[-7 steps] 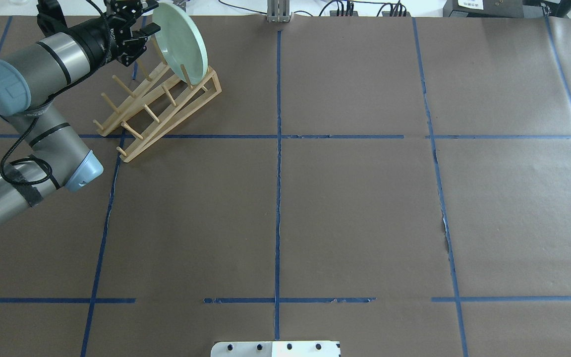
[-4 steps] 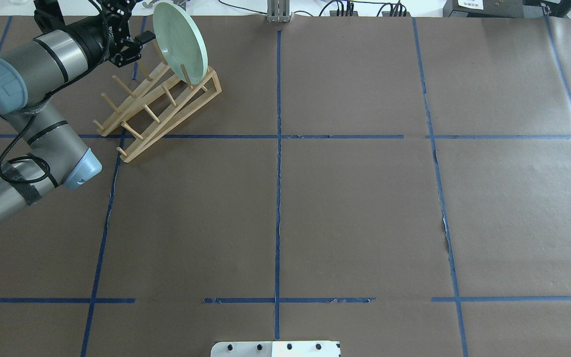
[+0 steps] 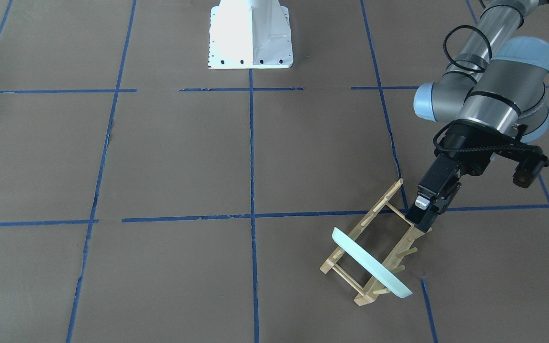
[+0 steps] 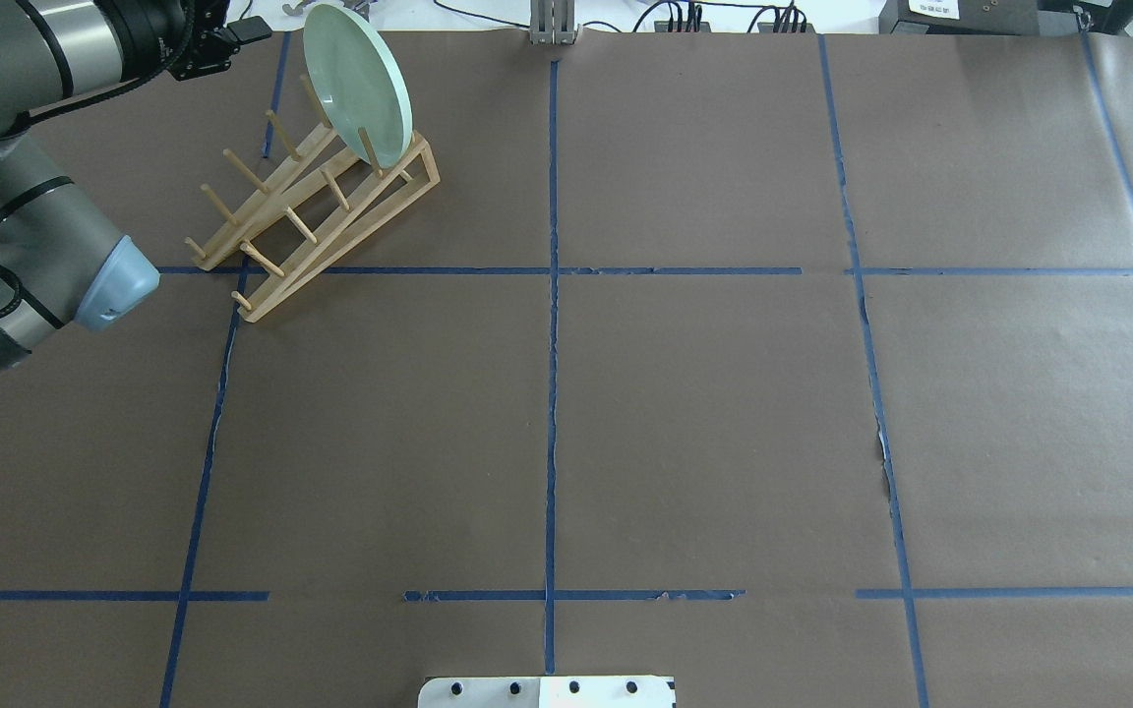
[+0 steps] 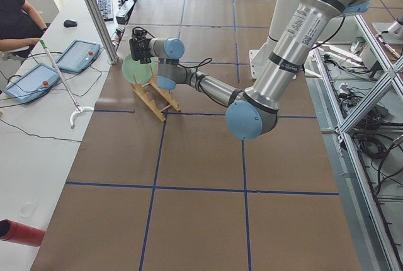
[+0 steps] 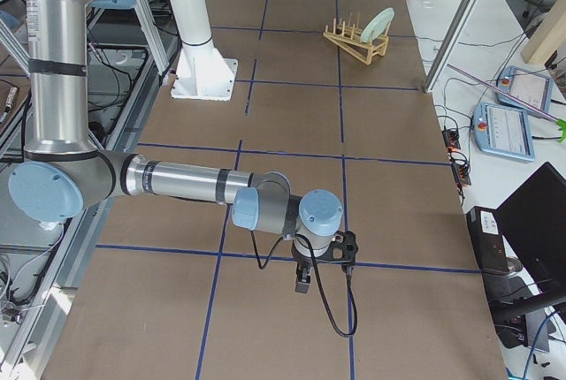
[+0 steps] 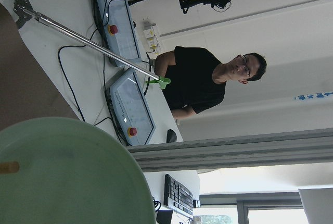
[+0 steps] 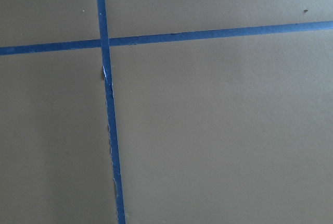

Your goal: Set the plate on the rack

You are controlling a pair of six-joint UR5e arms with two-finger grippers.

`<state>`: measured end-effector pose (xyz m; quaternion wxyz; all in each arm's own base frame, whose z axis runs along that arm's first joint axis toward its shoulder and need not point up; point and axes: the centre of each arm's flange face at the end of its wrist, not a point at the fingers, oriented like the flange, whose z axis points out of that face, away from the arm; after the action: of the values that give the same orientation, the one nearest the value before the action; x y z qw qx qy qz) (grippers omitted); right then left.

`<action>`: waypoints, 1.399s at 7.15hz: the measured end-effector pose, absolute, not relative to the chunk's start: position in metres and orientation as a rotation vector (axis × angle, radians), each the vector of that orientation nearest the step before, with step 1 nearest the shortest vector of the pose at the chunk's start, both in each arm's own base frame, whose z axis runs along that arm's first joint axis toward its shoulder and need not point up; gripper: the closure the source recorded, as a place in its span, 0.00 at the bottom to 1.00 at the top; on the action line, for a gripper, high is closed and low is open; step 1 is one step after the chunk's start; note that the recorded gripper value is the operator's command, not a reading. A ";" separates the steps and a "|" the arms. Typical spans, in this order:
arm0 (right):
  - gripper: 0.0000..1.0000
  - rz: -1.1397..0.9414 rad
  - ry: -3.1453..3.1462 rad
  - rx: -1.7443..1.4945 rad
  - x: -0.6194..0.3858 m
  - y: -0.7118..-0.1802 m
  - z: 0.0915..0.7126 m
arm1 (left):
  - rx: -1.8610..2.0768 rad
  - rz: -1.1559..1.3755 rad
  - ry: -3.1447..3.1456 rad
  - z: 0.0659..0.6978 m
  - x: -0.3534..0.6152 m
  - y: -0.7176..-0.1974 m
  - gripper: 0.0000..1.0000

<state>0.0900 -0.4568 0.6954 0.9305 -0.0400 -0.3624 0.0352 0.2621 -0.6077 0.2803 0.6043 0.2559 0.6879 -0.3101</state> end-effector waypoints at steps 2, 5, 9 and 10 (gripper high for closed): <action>0.00 0.072 -0.742 -0.082 0.090 -0.457 0.695 | 0.733 -0.567 1.384 0.290 0.238 -0.594 0.00; 0.00 0.072 -0.742 -0.082 0.090 -0.457 0.695 | 0.939 -0.285 1.003 0.354 0.183 -0.599 0.00; 0.00 0.072 -0.742 -0.082 0.090 -0.457 0.695 | 0.926 0.112 0.596 0.436 0.103 -0.603 0.00; 0.00 0.072 -0.742 -0.082 0.090 -0.457 0.695 | 0.864 0.191 0.575 0.448 0.080 -0.605 0.00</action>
<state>0.0900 -0.4567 0.6954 0.9305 -0.0400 -0.3624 0.0352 0.0804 -0.6049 0.4483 0.8640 0.4122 0.2743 0.0911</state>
